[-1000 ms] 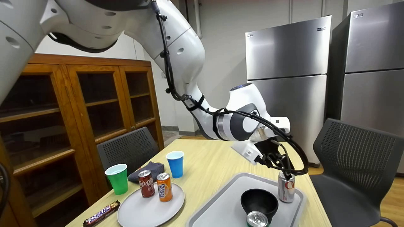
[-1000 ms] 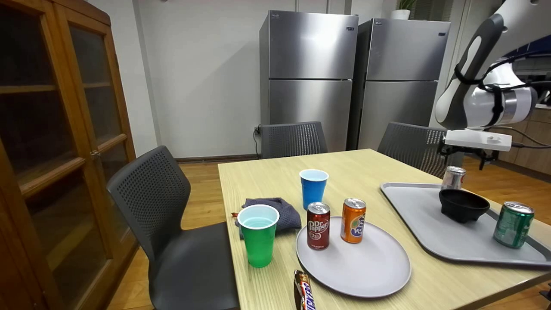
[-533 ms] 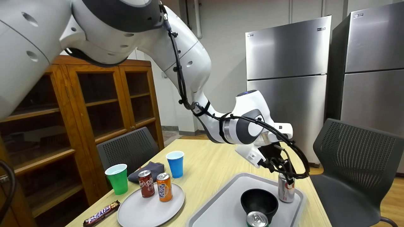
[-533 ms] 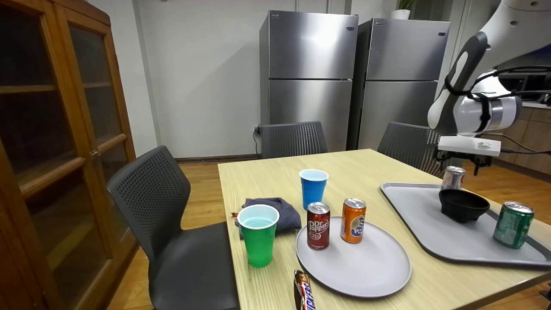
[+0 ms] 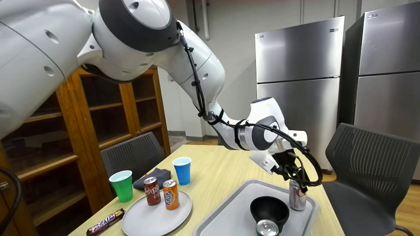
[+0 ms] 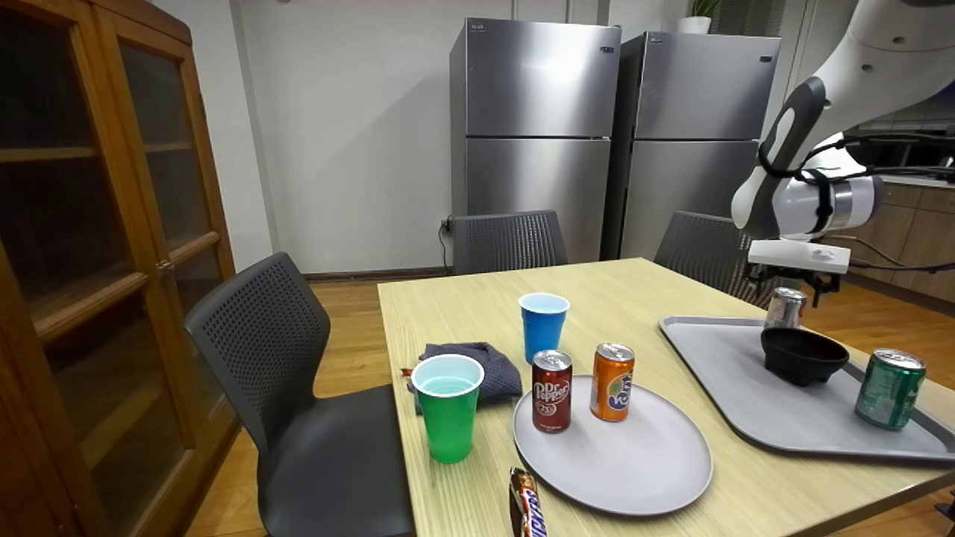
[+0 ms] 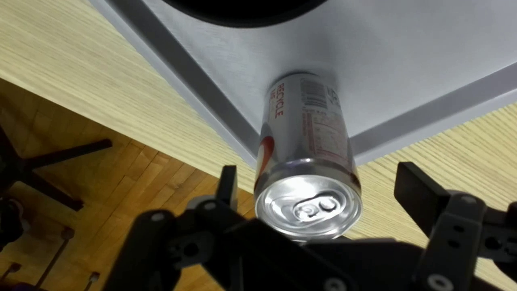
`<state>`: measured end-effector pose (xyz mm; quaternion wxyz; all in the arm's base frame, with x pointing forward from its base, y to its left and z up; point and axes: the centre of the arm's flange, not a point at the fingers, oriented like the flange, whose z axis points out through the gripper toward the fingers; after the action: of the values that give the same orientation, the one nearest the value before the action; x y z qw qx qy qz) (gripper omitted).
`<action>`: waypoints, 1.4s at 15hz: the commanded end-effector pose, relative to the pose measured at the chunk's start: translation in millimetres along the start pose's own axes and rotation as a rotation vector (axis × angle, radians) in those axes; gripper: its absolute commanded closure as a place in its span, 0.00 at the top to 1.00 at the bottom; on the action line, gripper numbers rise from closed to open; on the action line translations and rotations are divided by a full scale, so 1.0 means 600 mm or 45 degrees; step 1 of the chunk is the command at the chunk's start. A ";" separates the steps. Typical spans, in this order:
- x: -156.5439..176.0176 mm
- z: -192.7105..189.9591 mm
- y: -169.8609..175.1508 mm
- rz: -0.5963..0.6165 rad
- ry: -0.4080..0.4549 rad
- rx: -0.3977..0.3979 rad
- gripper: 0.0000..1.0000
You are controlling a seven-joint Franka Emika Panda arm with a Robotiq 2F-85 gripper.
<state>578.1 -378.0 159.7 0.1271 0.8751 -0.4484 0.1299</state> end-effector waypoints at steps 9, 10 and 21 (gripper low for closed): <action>0.035 0.019 -0.018 0.064 -0.026 0.005 0.42; 0.033 0.012 -0.017 0.064 -0.023 0.014 0.39; -0.027 -0.110 -0.052 -0.002 0.089 0.174 0.39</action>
<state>604.4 -357.3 181.5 0.1032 0.8718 -0.4466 0.1729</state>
